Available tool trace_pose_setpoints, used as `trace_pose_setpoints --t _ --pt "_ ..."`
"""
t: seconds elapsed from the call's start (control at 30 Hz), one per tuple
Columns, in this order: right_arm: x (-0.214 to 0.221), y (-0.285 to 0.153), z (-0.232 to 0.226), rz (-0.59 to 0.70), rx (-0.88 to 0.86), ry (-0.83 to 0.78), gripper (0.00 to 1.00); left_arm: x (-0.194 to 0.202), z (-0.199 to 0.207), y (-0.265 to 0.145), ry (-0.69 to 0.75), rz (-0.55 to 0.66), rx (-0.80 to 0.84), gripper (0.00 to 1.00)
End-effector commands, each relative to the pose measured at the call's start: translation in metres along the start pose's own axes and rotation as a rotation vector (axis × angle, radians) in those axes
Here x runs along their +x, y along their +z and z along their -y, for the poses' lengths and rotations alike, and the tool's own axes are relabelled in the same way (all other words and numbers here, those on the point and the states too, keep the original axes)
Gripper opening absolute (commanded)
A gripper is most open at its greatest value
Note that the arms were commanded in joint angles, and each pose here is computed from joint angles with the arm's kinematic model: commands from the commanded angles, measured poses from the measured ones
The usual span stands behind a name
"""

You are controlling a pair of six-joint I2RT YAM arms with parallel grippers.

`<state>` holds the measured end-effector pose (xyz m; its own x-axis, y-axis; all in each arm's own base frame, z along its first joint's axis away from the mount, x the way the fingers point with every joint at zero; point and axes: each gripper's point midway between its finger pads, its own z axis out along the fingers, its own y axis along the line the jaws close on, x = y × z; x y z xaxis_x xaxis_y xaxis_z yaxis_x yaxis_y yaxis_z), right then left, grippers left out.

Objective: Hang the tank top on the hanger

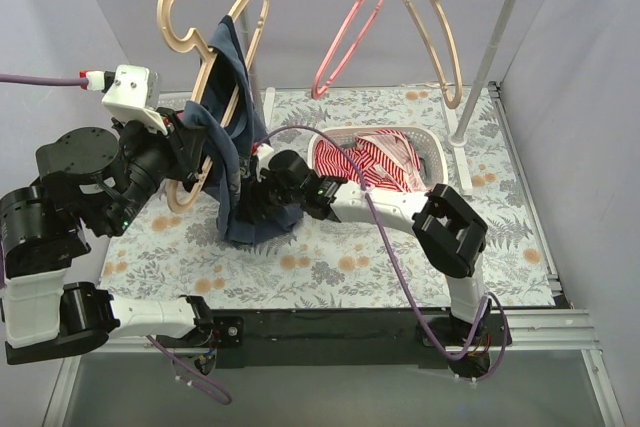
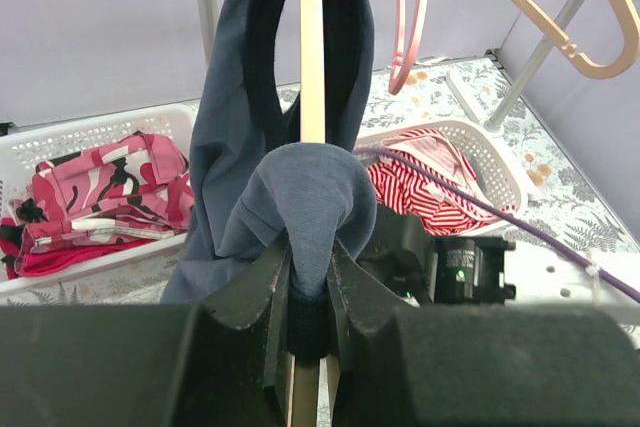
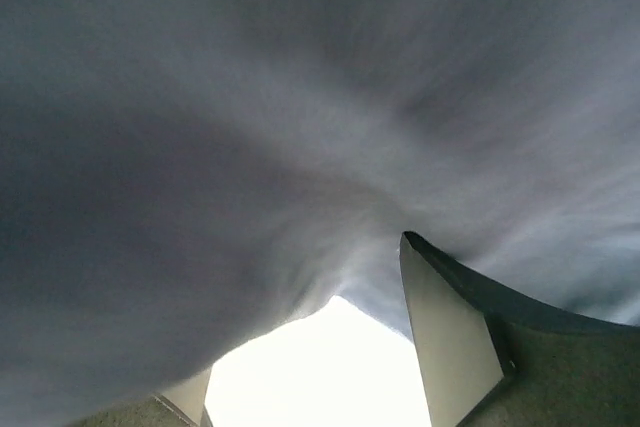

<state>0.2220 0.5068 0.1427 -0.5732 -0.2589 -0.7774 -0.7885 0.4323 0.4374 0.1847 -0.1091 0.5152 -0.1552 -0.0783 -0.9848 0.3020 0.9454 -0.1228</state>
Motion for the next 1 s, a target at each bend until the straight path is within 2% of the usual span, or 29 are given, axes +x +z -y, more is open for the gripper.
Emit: trace_pose_setpoints --t 0.0,0.2,0.33,0.53,0.8,0.97 --pt "-0.076 -0.002 0.01 0.163 -0.01 0.033 0.75 -0.005 0.007 0.003 -0.02 0.021 0.025 0.0" --pt "-0.097 -0.02 0.057 0.23 0.114 0.113 0.75 0.014 0.016 0.008 -0.018 -0.032 0.043 0.0" --pt "-0.1 -0.028 0.073 0.248 0.147 0.141 0.75 0.036 0.02 0.016 -0.013 -0.077 0.036 0.0" --pt "-0.084 -0.032 0.065 0.209 0.094 0.134 0.73 0.073 0.02 0.02 -0.015 -0.156 0.013 0.0" --pt "-0.059 -0.039 0.047 0.175 0.055 0.108 0.73 0.09 0.019 0.031 0.018 -0.181 -0.036 0.0" --pt "-0.049 -0.047 0.043 0.166 0.06 0.123 0.74 0.098 0.022 0.049 0.089 -0.18 -0.088 0.0"
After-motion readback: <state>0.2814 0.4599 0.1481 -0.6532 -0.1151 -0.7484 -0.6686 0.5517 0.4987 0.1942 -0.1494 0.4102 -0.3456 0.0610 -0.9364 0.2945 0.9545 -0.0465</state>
